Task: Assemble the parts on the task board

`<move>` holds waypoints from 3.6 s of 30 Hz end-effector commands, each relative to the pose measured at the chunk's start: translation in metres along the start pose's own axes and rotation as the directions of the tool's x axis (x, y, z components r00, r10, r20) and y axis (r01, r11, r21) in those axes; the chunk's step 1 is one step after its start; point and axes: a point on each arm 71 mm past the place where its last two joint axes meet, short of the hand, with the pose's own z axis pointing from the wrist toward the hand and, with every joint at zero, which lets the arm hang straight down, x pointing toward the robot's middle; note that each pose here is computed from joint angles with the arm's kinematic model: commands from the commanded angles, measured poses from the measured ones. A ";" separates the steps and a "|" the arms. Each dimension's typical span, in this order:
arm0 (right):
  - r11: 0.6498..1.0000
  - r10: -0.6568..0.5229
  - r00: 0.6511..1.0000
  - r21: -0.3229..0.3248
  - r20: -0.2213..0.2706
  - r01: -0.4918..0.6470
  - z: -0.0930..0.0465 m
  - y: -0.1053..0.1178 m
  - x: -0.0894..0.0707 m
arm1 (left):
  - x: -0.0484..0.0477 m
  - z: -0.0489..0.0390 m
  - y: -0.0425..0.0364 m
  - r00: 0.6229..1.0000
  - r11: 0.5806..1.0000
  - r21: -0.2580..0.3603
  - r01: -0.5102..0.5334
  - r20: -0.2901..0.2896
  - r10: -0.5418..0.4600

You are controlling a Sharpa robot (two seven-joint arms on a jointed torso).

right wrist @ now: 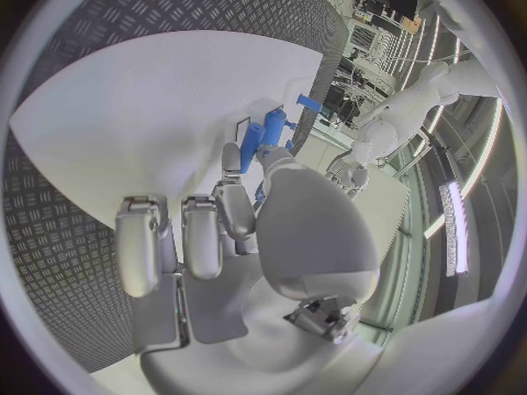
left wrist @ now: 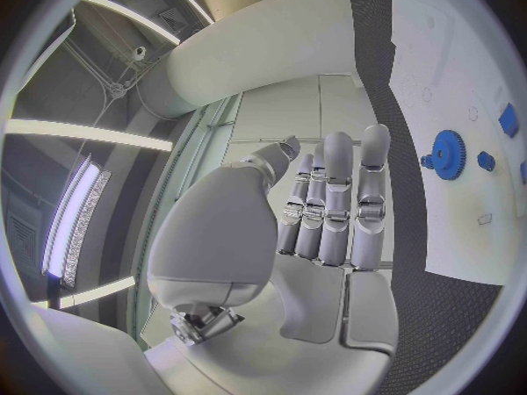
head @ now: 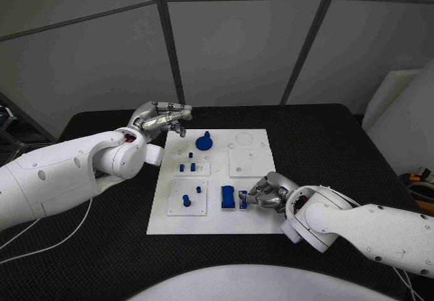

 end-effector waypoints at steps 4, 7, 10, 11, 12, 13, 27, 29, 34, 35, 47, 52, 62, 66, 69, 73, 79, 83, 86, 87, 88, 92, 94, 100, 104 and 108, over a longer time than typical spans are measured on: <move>0.999 -0.031 0.999 -0.007 -0.035 0.031 0.000 0.002 0.004 | 0.0009 0.0002 -0.0015 1.000 1.000 0.007 0.006 -0.009 -0.006; 0.999 -0.038 0.999 -0.009 -0.034 0.038 0.001 0.002 0.004 | 0.0010 0.0003 -0.0015 1.000 1.000 0.007 0.006 -0.009 -0.006; 0.999 -0.044 0.998 -0.012 -0.034 0.043 0.001 0.003 0.004 | 0.0010 0.0004 -0.0014 1.000 1.000 0.007 0.006 -0.009 -0.006; 0.999 -0.046 0.998 -0.013 -0.035 0.045 0.001 0.003 0.004 | 0.0010 0.0005 -0.0014 1.000 1.000 0.007 0.006 -0.009 -0.006; 0.999 -0.047 0.998 -0.014 -0.035 0.047 0.001 0.003 0.004 | 0.0010 0.0005 -0.0014 1.000 1.000 0.007 0.006 -0.009 -0.006; 0.999 -0.049 0.998 -0.014 -0.036 0.048 0.001 0.003 0.004 | 0.0010 0.0005 -0.0014 1.000 1.000 0.007 0.006 -0.009 -0.006; 0.995 -0.101 0.995 -0.030 -0.015 0.100 0.001 0.003 0.002 | 0.0009 0.0007 -0.0013 1.000 1.000 0.007 0.006 -0.008 -0.005; 0.993 -0.116 0.993 -0.034 -0.003 0.116 0.002 0.003 0.001 | 0.0010 0.0007 -0.0013 1.000 1.000 0.007 0.006 -0.008 -0.006; 0.988 -0.147 0.989 -0.042 0.022 0.147 0.003 0.004 0.000 | 0.0011 0.0009 -0.0013 1.000 1.000 0.007 0.006 -0.008 -0.006; 0.988 -0.150 0.988 -0.043 0.026 0.151 0.003 0.004 0.000 | 0.0010 0.0009 -0.0013 1.000 1.000 0.007 0.006 -0.008 -0.006; 0.989 -0.105 0.993 -0.100 0.049 0.109 0.000 0.004 -0.005 | 0.0010 0.0012 -0.0010 1.000 1.000 0.007 0.005 -0.007 -0.005; 0.981 0.006 1.000 -0.194 0.009 -0.004 -0.004 0.004 -0.009 | 0.0002 0.0013 -0.0003 1.000 1.000 0.005 0.010 -0.003 -0.010; 0.893 0.302 0.953 -0.345 -0.014 -0.288 0.016 -0.001 -0.055 | -0.0062 -0.0002 0.0124 0.998 0.999 -0.022 0.050 0.042 -0.049; 0.837 0.409 0.912 -0.392 -0.016 -0.382 0.033 -0.002 -0.085 | -0.0107 0.0019 0.0179 0.995 0.998 -0.020 0.055 0.079 -0.053; 0.805 0.455 0.890 -0.425 -0.003 -0.414 0.044 -0.002 -0.104 | -0.0136 0.0040 0.0219 0.993 0.998 -0.010 0.058 0.105 -0.057; 0.771 0.499 0.866 -0.469 0.027 -0.430 0.060 0.001 -0.123 | -0.0172 0.0084 0.0269 0.986 0.997 0.010 0.078 0.146 -0.079; 0.738 0.541 0.838 -0.519 0.075 -0.431 0.085 0.006 -0.140 | -0.0204 0.0166 0.0358 0.966 0.993 0.039 0.116 0.228 -0.122; 0.733 0.550 0.830 -0.528 0.088 -0.429 0.096 0.009 -0.143 | -0.0217 0.0197 0.0398 0.955 0.991 0.044 0.126 0.264 -0.133; 0.732 0.552 0.828 -0.530 0.095 -0.428 0.101 0.009 -0.144 | -0.0211 0.0215 0.0415 0.952 0.991 0.046 0.129 0.275 -0.136; 0.732 0.553 0.828 -0.530 0.096 -0.427 0.102 0.009 -0.145 | -0.0207 0.0220 0.0418 0.951 0.991 0.047 0.129 0.277 -0.137; 0.772 0.523 0.843 -0.490 0.128 -0.405 0.102 0.007 -0.142 | -0.0179 0.0214 0.0448 0.966 0.993 0.006 0.116 0.231 -0.114; 0.765 0.534 0.835 -0.495 0.131 -0.412 0.100 0.008 -0.141 | -0.0143 0.0206 0.0439 0.967 0.994 0.008 0.110 0.232 -0.109; 0.754 0.552 0.823 -0.501 0.136 -0.424 0.096 0.009 -0.139 | -0.0085 0.0192 0.0424 0.967 0.995 0.010 0.100 0.235 -0.100; 0.709 0.624 0.765 -0.524 0.156 -0.472 0.079 0.014 -0.132 | 0.0162 0.0116 0.0354 0.967 0.998 0.024 0.057 0.248 -0.061; 0.668 0.689 0.702 -0.535 0.180 -0.517 0.060 0.019 -0.124 | 0.0404 0.0014 0.0277 0.965 0.999 0.040 0.014 0.261 -0.024; 0.644 0.725 0.660 -0.535 0.199 -0.546 0.045 0.022 -0.118 | 0.0552 -0.0062 0.0225 0.963 0.999 0.052 -0.013 0.270 -0.001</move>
